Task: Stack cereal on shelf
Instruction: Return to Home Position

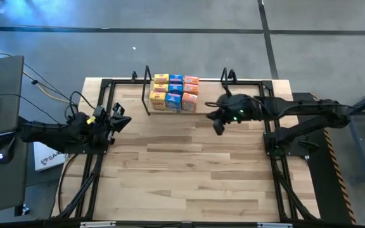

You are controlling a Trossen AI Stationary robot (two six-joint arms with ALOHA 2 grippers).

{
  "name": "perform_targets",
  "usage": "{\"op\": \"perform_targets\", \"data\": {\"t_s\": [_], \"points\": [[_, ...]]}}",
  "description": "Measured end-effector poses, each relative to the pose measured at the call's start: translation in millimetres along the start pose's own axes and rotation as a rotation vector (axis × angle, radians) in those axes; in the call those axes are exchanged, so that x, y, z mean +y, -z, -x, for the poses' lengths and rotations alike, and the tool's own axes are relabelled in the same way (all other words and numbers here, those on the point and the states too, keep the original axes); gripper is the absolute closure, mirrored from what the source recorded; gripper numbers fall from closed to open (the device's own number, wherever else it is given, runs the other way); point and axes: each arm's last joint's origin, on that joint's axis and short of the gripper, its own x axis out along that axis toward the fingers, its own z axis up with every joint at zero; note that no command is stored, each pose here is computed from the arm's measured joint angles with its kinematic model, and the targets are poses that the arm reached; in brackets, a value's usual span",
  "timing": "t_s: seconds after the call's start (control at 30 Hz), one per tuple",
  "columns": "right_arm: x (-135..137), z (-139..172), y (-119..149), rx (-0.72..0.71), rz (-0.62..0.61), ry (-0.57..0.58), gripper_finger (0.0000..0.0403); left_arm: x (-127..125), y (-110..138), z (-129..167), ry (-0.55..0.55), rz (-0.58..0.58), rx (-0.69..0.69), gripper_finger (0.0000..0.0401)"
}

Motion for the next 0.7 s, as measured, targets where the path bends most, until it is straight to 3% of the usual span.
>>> {"op": "perform_targets", "data": {"t_s": [0.37, 0.7], "points": [[-44, 41, 66, -0.32, -0.014, -0.258, 0.0403, 1, 2, 0, -0.007, 0.003, 0.017, 0.0401], [-88, 45, 151, -0.508, -0.093, -0.441, 0.0403, 2, 4, 0, -0.03, 0.002, 0.037, 0.04]]}}
